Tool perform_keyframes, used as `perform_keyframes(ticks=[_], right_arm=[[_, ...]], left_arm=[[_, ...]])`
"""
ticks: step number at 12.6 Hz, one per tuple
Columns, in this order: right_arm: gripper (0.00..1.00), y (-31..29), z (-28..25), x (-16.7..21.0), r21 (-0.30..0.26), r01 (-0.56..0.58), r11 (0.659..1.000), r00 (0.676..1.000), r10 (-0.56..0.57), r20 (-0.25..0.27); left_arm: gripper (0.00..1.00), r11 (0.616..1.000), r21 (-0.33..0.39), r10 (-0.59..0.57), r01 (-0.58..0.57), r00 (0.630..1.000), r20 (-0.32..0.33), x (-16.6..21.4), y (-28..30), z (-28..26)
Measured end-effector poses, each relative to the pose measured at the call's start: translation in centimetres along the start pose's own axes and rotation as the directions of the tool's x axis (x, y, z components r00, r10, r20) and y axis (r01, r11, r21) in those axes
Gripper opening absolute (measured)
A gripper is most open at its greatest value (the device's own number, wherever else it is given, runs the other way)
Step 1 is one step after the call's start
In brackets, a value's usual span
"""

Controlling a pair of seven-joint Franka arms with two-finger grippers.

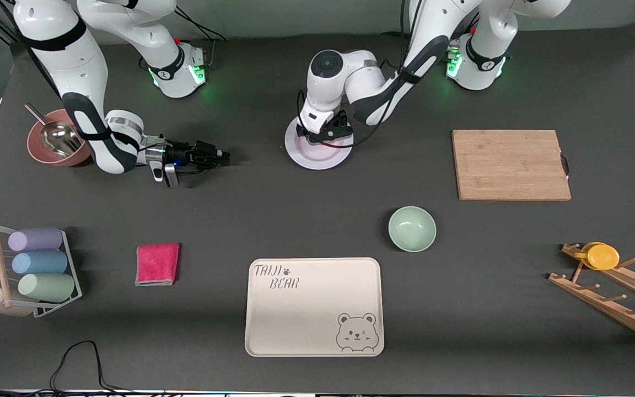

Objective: Place orange and plate with both arms
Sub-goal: 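Lower the orange onto the plate and open the left gripper, then raise the left gripper back to rest while the right gripper nears the plate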

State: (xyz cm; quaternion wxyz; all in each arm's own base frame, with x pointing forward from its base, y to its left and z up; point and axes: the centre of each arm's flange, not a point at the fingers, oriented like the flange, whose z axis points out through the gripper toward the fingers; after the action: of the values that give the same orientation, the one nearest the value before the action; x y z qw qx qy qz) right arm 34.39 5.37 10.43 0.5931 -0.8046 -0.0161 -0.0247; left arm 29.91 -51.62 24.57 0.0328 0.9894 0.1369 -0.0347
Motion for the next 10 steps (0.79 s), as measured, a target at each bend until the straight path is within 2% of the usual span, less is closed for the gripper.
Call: perform_keyframes(ticks=[3,6,7,10], right_arm=[[0.40,0.2,0.0,-0.1,-0.001,-0.004,1.000,1.000,0.004,0.002],[0.40,0.6,1.3,-0.6,0.009,-0.027,1.000,1.000,0.027,-0.001],[0.40,0.6,2.9,-0.9,0.024,-0.040,0.999,0.999,0.040,-0.001],[0.40,0.3,5.4,-1.3,0.034,-0.055,0.998,0.998,0.055,-0.010]], left_arm=[[1.00,0.999,0.036,-0.025,0.029,0.996,-0.089,6.1,-1.9,-6.6],[1.00,0.999,0.041,-0.003,0.007,0.994,-0.108,13.3,-6.0,-12.3],[1.00,0.998,0.061,-0.003,0.011,0.993,-0.116,17.4,-9.4,-15.2],[1.00,0.990,0.140,0.020,-0.005,0.994,-0.109,25.2,-17.2,-21.6]])
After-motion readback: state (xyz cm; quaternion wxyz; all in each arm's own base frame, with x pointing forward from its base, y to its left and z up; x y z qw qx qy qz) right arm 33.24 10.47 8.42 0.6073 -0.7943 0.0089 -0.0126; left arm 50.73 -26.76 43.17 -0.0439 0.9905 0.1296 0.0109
